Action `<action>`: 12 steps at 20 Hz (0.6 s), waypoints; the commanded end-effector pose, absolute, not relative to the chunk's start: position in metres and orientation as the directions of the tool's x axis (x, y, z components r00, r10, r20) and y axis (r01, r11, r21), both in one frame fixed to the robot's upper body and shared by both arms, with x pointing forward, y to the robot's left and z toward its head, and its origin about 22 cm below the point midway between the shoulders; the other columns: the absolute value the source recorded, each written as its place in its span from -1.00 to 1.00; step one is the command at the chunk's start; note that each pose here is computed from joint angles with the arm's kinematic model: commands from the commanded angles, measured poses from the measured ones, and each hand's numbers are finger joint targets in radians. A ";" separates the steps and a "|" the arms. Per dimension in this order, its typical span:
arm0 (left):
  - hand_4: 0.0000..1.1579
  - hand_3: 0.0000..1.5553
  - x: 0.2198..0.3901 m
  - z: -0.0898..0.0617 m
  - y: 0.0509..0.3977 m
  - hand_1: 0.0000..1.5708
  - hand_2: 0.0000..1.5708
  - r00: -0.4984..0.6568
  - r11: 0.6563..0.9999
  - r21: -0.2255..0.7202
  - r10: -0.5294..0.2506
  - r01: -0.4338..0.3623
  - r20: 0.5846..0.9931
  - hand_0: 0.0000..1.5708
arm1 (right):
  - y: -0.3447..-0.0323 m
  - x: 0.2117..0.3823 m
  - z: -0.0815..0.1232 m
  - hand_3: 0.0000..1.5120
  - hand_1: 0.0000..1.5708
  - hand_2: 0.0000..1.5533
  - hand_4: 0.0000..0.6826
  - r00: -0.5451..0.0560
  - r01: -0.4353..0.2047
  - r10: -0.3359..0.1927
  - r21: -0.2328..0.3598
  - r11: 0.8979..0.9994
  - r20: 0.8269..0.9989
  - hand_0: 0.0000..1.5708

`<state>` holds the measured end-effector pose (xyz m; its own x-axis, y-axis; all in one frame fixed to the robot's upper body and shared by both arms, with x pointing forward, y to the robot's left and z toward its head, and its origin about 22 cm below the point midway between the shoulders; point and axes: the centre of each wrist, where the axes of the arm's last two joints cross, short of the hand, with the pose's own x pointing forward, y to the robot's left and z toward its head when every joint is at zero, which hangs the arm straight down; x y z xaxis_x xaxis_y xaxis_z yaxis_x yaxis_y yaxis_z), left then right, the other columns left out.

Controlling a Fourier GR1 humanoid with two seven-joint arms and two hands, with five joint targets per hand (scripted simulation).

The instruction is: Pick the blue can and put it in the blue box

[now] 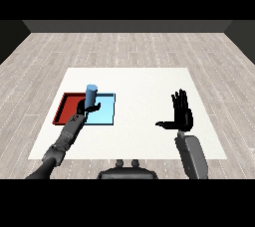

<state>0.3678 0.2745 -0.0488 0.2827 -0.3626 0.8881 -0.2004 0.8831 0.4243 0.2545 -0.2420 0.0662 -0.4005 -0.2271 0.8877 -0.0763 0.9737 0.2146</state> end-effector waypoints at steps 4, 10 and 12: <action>0.70 0.77 0.366 -0.064 0.280 1.00 0.91 0.474 0.820 0.559 -0.444 -0.127 0.760 1.00 | -0.237 0.271 0.040 -1.00 -1.00 -1.00 -1.00 -0.366 -0.033 -0.239 0.244 0.969 0.899 -1.00; 0.50 0.13 0.356 -0.081 0.266 0.89 0.79 0.557 0.830 0.558 -0.455 -0.019 0.695 0.89 | -0.246 0.269 0.016 -1.00 -1.00 -1.00 -1.00 -0.350 -0.040 -0.270 0.274 0.961 0.897 -1.00; 0.47 -0.30 0.354 -0.085 0.259 0.91 0.78 0.595 0.837 0.547 -0.440 0.001 0.672 0.91 | -0.246 0.276 0.040 -1.00 -1.00 -1.00 -1.00 -0.358 -0.050 -0.247 0.245 0.968 0.901 -1.00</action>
